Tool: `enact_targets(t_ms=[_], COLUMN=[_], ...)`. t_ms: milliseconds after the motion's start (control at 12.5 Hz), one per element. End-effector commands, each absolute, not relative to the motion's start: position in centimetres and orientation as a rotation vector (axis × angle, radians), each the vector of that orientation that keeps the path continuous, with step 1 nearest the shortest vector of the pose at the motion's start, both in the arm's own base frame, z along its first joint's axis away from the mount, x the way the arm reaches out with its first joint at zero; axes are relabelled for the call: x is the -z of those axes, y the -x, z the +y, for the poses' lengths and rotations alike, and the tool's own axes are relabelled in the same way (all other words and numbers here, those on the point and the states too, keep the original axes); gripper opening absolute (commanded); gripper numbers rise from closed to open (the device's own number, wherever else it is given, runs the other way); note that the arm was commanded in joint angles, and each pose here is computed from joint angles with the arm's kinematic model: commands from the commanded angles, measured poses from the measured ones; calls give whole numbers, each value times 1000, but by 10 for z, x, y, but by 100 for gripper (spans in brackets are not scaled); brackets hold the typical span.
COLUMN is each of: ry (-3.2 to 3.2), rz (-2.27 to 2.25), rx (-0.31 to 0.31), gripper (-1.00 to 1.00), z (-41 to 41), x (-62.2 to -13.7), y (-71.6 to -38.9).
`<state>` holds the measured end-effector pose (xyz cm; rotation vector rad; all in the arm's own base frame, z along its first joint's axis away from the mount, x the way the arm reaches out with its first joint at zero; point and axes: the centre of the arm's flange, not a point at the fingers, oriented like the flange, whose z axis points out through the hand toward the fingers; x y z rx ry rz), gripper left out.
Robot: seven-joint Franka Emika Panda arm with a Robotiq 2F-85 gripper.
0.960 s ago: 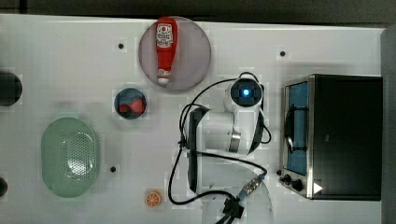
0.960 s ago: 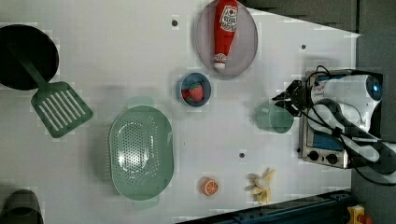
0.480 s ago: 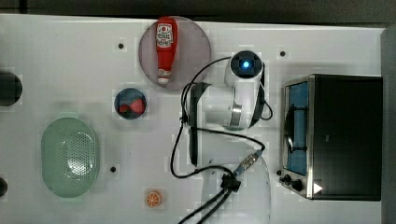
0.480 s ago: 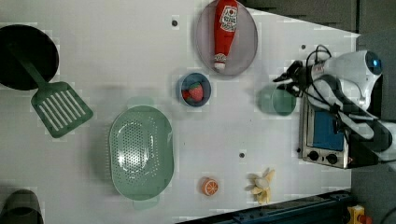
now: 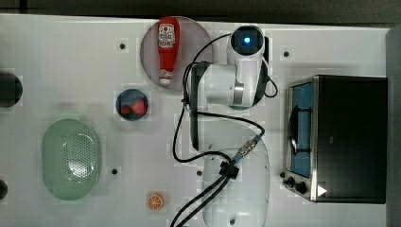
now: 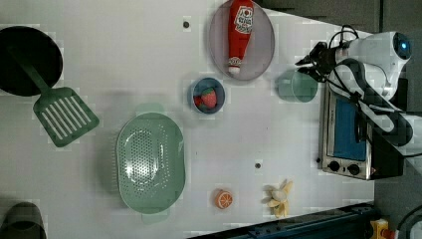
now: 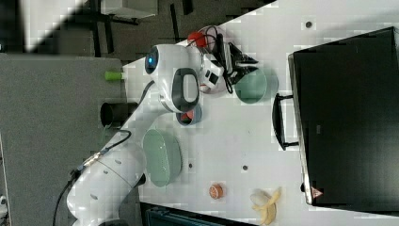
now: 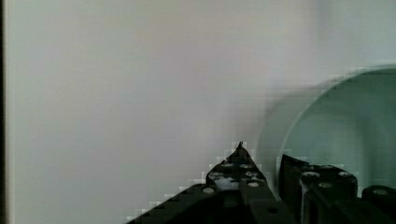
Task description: Drag mug forwards.
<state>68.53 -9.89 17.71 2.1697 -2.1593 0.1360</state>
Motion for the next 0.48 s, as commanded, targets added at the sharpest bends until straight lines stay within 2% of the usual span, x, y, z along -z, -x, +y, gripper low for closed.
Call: enact_targets(t_ms=[80, 480], ry=[-2180, -2204], rz=[-2187, -2197], rx=[-166, -242], gripper=[-65, -65], z=[-88, -89], x=[-187, -188], y=[-719, -752])
